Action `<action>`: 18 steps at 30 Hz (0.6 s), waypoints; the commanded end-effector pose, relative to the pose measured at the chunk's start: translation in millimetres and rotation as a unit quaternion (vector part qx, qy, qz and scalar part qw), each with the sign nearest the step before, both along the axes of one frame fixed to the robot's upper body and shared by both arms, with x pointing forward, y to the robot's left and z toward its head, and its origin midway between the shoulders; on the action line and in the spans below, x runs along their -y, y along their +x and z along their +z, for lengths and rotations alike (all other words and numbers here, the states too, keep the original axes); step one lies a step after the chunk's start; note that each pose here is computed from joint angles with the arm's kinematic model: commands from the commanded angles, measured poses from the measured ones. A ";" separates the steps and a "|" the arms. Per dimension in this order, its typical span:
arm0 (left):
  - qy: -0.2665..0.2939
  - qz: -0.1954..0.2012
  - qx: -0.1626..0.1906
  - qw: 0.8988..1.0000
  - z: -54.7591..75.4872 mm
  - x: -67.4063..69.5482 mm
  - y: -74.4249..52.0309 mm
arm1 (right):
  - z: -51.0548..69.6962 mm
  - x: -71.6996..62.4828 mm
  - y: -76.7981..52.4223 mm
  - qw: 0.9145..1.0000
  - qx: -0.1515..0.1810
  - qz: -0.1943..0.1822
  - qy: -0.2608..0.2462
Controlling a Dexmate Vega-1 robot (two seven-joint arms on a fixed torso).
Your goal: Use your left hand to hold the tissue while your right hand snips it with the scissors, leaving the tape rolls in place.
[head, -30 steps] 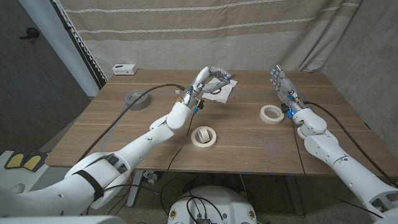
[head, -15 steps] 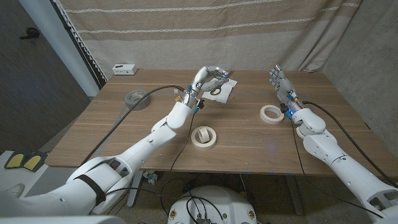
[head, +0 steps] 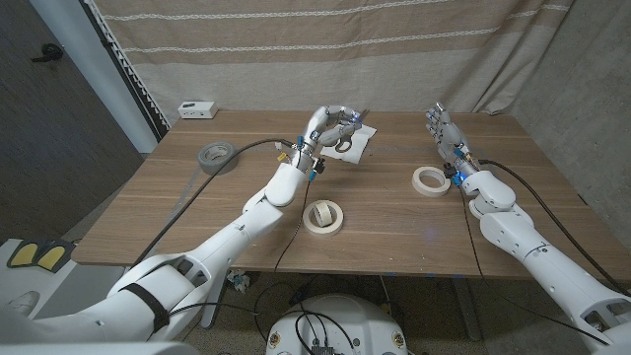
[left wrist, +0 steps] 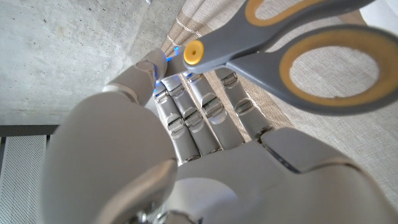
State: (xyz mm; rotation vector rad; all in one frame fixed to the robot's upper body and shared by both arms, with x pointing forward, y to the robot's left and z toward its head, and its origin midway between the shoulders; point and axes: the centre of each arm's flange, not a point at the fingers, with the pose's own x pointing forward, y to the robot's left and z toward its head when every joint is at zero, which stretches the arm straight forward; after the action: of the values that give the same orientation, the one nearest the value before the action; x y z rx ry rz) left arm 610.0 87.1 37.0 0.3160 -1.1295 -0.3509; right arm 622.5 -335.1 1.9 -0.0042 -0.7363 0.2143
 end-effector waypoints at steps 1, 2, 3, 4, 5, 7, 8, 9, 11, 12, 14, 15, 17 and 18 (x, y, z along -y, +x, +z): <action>-0.033 -0.033 -0.041 0.998 2.9 -0.7 -0.6 | 0.1 0.3 -2.1 1.000 0.000 0.001 -0.004; -0.039 -0.035 -0.047 0.998 2.8 -0.7 -0.9 | -0.2 0.5 -2.4 1.000 -0.002 0.001 -0.002; -0.045 -0.037 -0.054 0.997 2.6 -0.5 -1.0 | -0.5 0.9 -2.8 1.000 -0.001 0.001 -0.002; -0.050 -0.040 -0.060 0.996 2.6 -0.3 -0.9 | -0.8 1.2 -3.2 1.000 -0.002 0.000 -0.002; -0.054 -0.042 -0.064 0.996 2.6 -0.3 -0.9 | -1.1 1.6 -3.6 1.000 -0.003 0.000 0.000; -0.062 -0.044 -0.069 0.995 3.2 -0.4 -1.0 | -1.4 2.1 -4.3 1.000 -0.002 0.000 -0.002; -0.066 -0.046 -0.072 0.994 3.5 -0.5 -1.3 | -1.4 2.1 -4.8 1.000 -0.002 -0.001 -0.002; -0.071 -0.048 -0.076 0.993 3.5 -0.6 -1.5 | -1.3 2.1 -5.3 1.000 -0.003 -0.001 -0.001; -0.079 -0.051 -0.083 0.992 3.4 -0.7 -1.7 | -1.4 2.3 -5.7 1.000 -0.004 -0.002 -0.005; -0.082 -0.052 -0.085 0.992 3.4 -0.7 -1.6 | -1.5 2.6 -5.8 1.000 -0.006 -0.004 -0.006; -0.089 -0.054 -0.091 0.990 3.5 -0.9 -1.2 | -1.7 3.0 -6.4 1.000 -0.005 -0.004 -0.006; -0.093 -0.056 -0.096 0.989 3.7 -1.0 -0.8 | -1.6 3.1 -7.0 1.000 -0.005 -0.005 -0.006; -0.100 -0.061 -0.104 0.988 4.1 -1.5 0.0 | -1.2 3.4 -8.1 1.000 -0.004 -0.005 -0.007; -0.102 -0.064 -0.108 0.987 4.4 -1.8 0.5 | -1.0 3.6 -8.6 1.000 -0.004 -0.006 -0.007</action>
State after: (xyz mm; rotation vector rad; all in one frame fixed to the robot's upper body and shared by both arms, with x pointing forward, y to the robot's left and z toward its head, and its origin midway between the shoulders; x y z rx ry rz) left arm 609.3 88.1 40.3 0.1307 -1.0275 -0.3646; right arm 618.1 -336.4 0.9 -0.0119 -0.7287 0.2150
